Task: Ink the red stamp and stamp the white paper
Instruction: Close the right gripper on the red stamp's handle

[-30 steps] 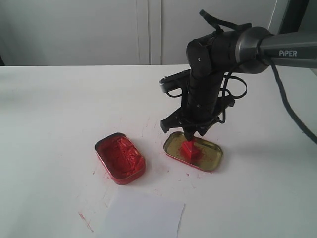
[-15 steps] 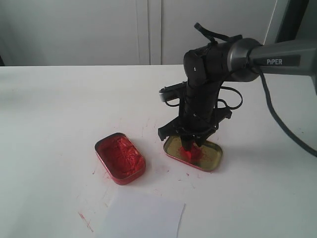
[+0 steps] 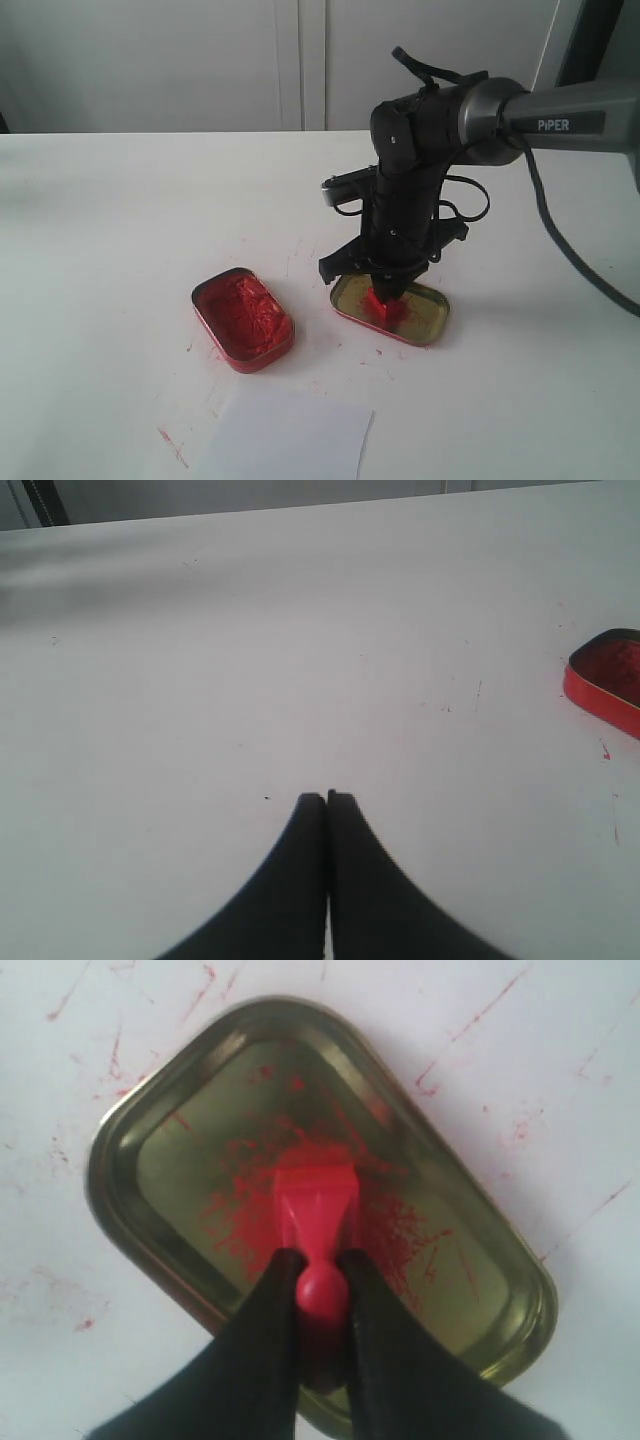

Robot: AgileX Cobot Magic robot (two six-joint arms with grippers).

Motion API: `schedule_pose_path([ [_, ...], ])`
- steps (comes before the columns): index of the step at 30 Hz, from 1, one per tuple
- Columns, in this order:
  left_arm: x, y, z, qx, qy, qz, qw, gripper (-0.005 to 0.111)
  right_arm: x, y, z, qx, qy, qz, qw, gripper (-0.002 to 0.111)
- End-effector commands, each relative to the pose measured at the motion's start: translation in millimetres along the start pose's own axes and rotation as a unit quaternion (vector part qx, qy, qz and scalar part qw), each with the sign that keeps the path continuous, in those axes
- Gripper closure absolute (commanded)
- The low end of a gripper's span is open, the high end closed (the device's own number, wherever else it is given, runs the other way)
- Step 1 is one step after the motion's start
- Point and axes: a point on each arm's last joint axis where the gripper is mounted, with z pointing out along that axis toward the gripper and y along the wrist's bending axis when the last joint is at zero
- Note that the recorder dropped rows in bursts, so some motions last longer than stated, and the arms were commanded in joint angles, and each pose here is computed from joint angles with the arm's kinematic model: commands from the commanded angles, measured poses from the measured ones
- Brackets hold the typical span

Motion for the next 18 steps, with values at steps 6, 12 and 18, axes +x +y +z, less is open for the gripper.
schedule_pose_path([
  [6,1,-0.1,0,0.000,-0.002,-0.004,1.000,0.107,0,0,-2,0.000,-0.001,0.004,1.000,0.108],
  [12,1,-0.1,0,0.000,-0.002,-0.004,1.000,0.107,-1,0,-18,-0.003,-0.027,0.014,1.000,0.108],
  [18,1,-0.1,0,0.000,-0.002,-0.004,1.000,0.107,-1,-1,-34,-0.005,-0.047,0.015,0.999,0.108],
])
